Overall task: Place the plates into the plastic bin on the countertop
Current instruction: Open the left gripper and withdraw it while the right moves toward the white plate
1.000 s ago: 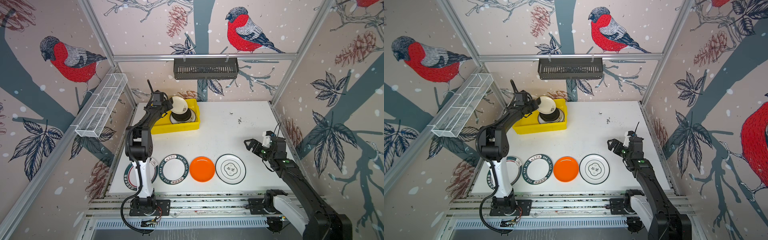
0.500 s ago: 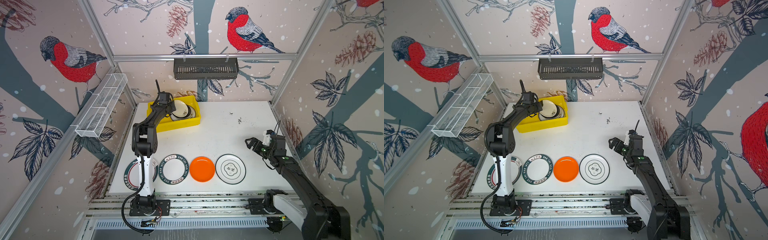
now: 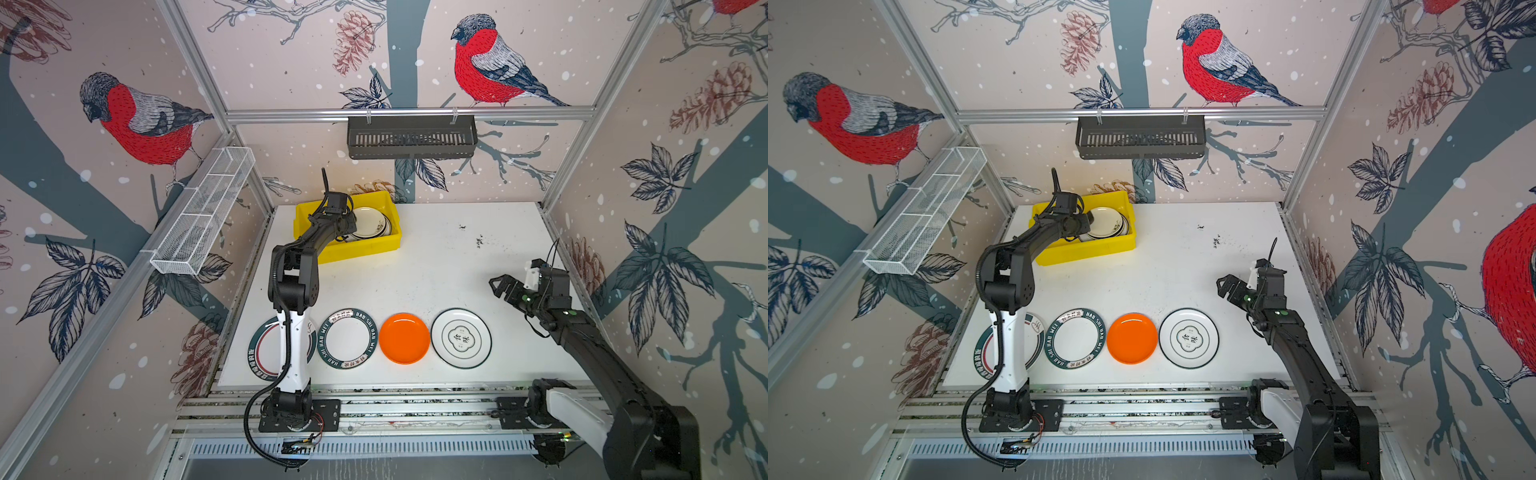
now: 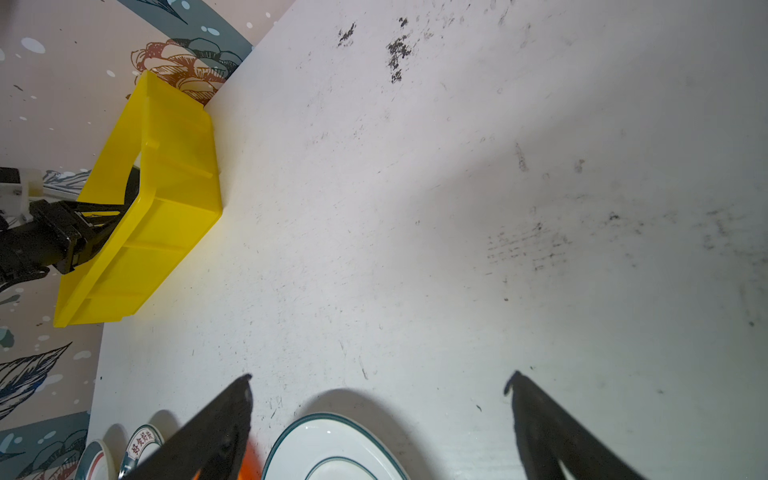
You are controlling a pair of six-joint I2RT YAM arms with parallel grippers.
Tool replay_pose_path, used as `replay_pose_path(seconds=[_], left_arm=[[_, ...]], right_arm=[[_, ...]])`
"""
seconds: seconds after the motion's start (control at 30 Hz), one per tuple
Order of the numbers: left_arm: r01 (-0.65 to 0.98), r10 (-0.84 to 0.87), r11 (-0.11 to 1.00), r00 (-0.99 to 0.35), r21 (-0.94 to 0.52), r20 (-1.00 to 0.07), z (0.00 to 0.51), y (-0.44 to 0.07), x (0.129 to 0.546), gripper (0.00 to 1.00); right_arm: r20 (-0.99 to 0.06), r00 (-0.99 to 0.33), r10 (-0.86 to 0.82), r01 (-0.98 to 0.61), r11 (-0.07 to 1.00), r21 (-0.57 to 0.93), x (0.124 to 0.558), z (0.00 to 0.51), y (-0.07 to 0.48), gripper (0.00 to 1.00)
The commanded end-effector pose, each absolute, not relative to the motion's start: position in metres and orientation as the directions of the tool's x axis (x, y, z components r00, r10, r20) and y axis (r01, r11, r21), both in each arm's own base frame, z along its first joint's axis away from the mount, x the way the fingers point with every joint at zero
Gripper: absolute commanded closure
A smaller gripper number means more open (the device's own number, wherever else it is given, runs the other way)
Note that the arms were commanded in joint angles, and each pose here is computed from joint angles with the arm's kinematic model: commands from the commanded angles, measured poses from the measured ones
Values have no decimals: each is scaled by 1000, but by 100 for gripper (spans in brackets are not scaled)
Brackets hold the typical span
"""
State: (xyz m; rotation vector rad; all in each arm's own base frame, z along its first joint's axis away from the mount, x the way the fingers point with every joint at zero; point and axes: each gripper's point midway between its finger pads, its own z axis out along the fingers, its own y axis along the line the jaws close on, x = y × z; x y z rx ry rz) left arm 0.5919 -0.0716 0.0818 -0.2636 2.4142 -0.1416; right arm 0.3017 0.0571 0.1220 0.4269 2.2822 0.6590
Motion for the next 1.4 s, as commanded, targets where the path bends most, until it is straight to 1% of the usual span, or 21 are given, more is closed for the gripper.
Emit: replay_pose_path(seconds=[0.0,0.07,0.13,0.17,0.2,0.27,0.43,0.57,0.67,0.8,0.97,1.07,1.17,1.27,1.37], left_arm=[[-155,-218,976,-733,-154,-645,91,-67,587,67],[-154,-223,975,-728,-163,-648,96,-68,584,54],[-146,-229,973,-714,-180,-662,106,-69,581,49],[-141,-235,971,-701,-193,-673,114,-70,579,44],[-134,-239,970,-689,-204,-684,121,-71,577,38],[-110,-242,968,-663,-227,-709,140,-74,572,24],[-57,-218,971,-604,-232,-767,183,-82,551,6],[-7,-234,960,-571,-280,-787,202,-98,525,4],[40,-267,934,-584,-356,-766,202,-115,503,3],[95,-272,907,-613,-411,-742,198,-138,471,3],[196,-233,855,-682,-480,-693,192,-171,425,3],[225,-205,842,-706,-489,-678,188,-186,401,3],[243,-216,824,-701,-512,-680,188,-199,383,3],[270,-239,783,-702,-561,-671,187,-215,368,3],[285,-231,758,-723,-587,-650,180,-232,357,3]], right_arm=[[-549,-694,466,102,819,565,300,123,57,3],[-550,-694,464,97,817,568,299,124,58,3],[-557,-694,456,82,819,568,298,127,60,3],[-557,-696,454,82,820,566,296,127,60,3],[-556,-695,455,90,823,561,295,127,58,3],[-542,-708,453,105,826,553,291,122,58,3],[-456,-775,439,158,832,532,267,95,60,4],[-399,-816,419,157,824,545,245,77,73,5],[-384,-830,406,140,816,561,236,74,87,5],[-350,-846,404,147,806,574,227,65,95,6],[-282,-876,392,161,788,595,213,52,103,15],[-262,-886,383,164,787,595,206,48,106,18],[-251,-885,392,175,780,600,202,44,107,23],[-246,-882,402,181,771,611,198,41,108,24],[-245,-879,408,183,765,617,196,42,108,27]])
